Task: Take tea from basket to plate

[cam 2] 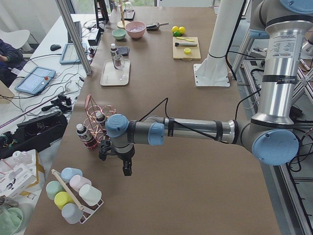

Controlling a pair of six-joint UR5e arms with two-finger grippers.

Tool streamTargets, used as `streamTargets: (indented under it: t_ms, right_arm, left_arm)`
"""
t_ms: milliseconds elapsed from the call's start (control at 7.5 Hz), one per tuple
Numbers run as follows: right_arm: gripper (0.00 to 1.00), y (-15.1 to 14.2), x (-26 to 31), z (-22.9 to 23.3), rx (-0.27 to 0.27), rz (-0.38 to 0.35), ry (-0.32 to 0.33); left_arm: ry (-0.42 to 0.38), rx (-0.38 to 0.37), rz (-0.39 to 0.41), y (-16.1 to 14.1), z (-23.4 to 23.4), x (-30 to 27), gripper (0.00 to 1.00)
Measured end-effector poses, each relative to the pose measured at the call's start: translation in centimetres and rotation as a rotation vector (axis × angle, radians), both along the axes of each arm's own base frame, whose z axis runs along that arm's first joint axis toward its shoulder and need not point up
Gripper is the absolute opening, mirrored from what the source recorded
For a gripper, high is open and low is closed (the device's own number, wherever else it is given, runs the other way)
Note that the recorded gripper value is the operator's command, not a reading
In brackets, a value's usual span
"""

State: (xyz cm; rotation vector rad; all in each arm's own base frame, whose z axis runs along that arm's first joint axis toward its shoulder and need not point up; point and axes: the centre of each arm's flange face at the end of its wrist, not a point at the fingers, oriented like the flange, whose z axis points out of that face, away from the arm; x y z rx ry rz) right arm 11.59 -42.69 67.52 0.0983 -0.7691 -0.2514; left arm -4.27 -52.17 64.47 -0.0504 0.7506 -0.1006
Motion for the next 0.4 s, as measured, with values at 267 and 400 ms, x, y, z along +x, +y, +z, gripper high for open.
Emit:
streamTargets:
  t_ms: [267,400]
  right_arm:
    - [1.00,-0.02,0.01,-0.06,0.001,0.000,0.001]
    - [1.00,-0.01,0.01,-0.03,0.001,0.000,0.002]
  left_arm:
    - [0.003,-0.006,0.001,0.08,0.33,0.00,0.97]
    - [0.003,-0.007,0.001,0.07,0.37,0.00,0.97]
